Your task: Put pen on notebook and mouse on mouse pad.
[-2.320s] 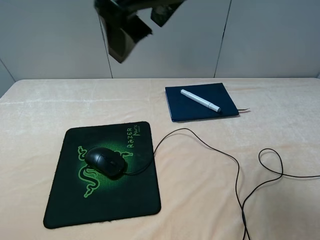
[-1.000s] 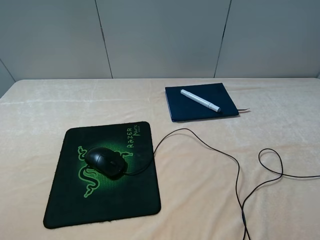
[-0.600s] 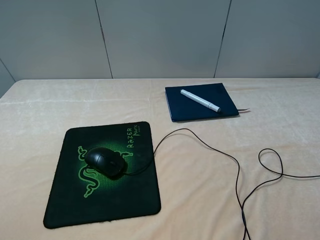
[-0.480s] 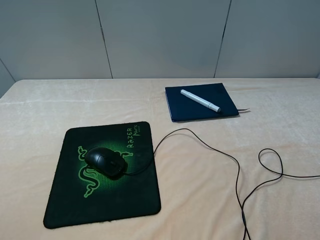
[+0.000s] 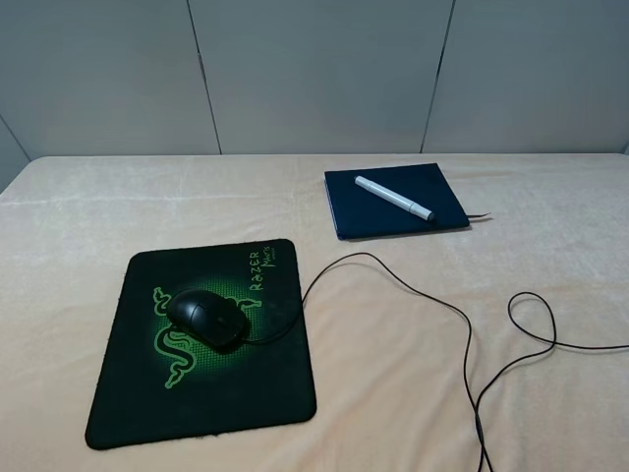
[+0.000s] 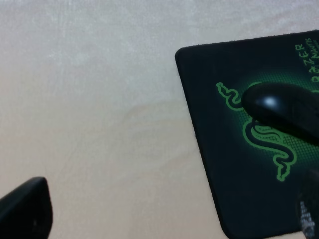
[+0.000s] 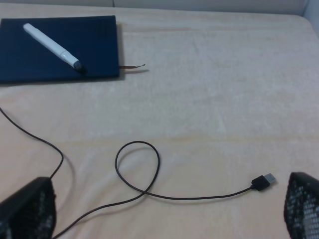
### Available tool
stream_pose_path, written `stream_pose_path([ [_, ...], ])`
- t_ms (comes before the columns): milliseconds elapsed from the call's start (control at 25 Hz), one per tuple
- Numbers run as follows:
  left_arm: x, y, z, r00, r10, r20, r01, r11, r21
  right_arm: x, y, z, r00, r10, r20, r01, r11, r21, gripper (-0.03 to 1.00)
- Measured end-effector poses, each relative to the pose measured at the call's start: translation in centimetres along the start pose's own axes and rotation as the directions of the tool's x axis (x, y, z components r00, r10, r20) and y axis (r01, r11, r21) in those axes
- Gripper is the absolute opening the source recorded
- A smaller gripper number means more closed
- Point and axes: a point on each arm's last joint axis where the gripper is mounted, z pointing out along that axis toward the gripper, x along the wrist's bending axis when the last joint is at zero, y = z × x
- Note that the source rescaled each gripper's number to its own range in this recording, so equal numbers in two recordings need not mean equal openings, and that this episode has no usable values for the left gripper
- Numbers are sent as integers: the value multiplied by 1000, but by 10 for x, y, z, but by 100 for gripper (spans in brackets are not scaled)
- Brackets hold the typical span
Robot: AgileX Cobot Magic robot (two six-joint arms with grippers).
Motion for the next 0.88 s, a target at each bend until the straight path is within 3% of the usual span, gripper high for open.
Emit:
stream_pose_path([
  [880, 0, 0, 0, 1000, 0, 0, 0, 1000, 0, 0, 0, 0, 1000, 0, -1, 0, 1000, 0, 100],
])
